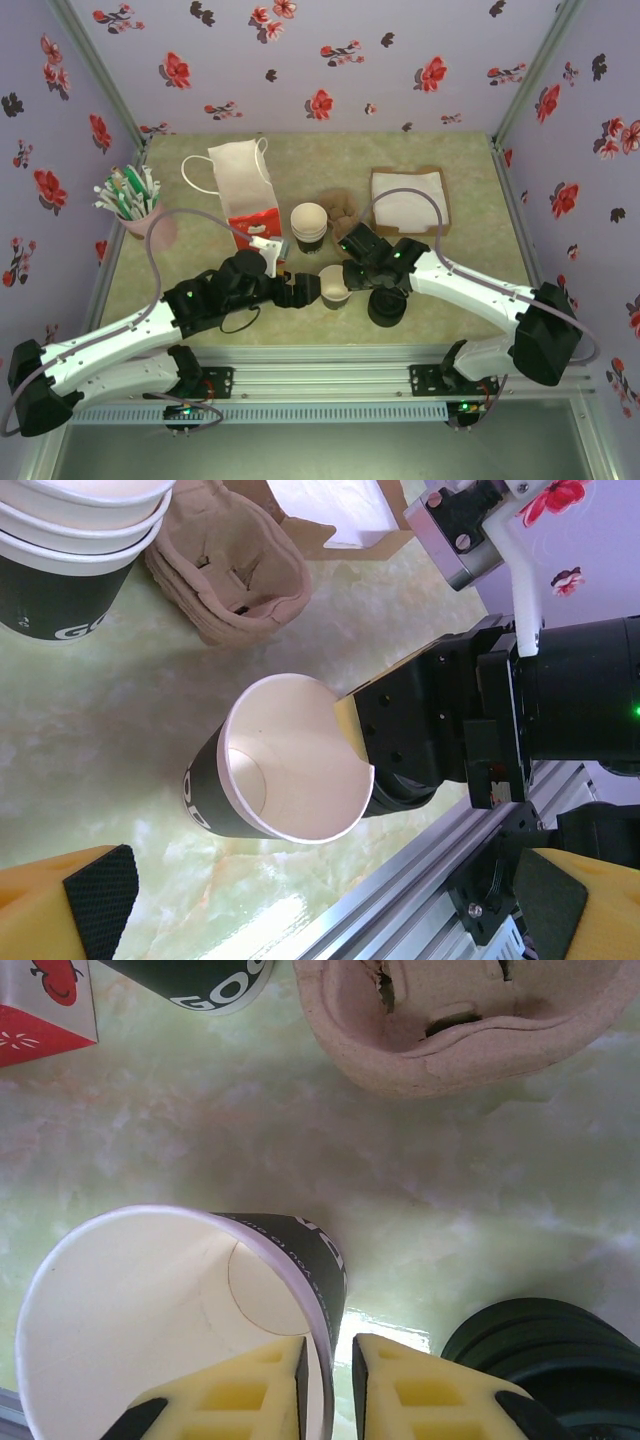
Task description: Pack the takeout coffee
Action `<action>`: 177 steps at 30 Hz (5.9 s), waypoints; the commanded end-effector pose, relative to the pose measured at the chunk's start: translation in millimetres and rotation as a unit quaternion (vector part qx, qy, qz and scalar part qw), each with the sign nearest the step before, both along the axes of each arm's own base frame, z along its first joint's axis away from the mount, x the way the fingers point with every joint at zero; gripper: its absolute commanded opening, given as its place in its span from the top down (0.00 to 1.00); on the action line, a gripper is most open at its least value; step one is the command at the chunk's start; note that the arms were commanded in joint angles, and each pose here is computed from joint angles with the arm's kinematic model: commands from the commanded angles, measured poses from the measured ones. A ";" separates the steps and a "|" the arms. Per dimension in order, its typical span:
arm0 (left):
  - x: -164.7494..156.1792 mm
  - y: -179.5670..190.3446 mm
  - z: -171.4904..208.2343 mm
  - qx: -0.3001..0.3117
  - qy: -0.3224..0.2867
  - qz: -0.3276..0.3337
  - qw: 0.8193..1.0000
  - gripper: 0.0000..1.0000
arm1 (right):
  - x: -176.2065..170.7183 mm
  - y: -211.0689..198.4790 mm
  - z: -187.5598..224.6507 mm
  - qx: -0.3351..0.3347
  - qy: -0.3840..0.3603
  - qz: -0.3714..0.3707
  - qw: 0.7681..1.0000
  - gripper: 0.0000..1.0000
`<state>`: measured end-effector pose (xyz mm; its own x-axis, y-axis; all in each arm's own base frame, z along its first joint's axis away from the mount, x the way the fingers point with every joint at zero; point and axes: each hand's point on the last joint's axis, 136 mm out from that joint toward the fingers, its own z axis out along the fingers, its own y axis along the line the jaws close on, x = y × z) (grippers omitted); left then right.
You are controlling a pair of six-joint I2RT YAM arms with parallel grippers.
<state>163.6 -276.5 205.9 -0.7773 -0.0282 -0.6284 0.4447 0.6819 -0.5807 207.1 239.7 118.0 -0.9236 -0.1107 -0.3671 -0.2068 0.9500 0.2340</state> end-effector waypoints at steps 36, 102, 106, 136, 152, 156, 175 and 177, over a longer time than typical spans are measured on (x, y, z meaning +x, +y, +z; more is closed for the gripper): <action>-3.6 -32.2 31.5 0.069 -0.067 -0.075 0.993 0.01 | -34.1 -122.5 61.9 -0.011 -0.121 -0.131 0.984 0.01; -9.9 -17.1 -7.4 0.085 -0.042 -0.064 0.993 0.01 | -41.0 -91.0 -37.5 -0.127 0.076 -0.054 0.987 0.21; -9.7 -16.8 -8.0 0.085 -0.042 -0.063 0.993 0.01 | -40.9 -91.3 -38.6 -0.130 0.078 -0.053 0.987 0.21; -7.7 -13.6 -4.6 0.082 -0.047 -0.054 0.994 0.01 | -41.6 -98.0 -8.3 -0.110 0.049 -0.061 0.991 0.27; -24.2 5.3 53.1 -0.013 -0.119 -0.074 0.990 0.01 | -38.0 -81.7 58.8 -0.014 -0.013 -0.035 0.999 0.28; -32.8 14.0 64.8 -0.045 -0.135 -0.082 0.986 0.01 | -36.5 -68.6 75.1 0.020 -0.019 -0.020 0.999 0.28; -24.5 52.1 -3.5 0.069 -0.074 -0.015 0.995 0.01 | -18.2 -8.0 73.8 -0.002 0.025 0.039 0.999 0.28; -22.9 56.0 -11.5 0.081 -0.067 -0.005 0.994 0.01 | -16.8 -3.7 70.2 -0.018 0.032 0.045 0.998 0.29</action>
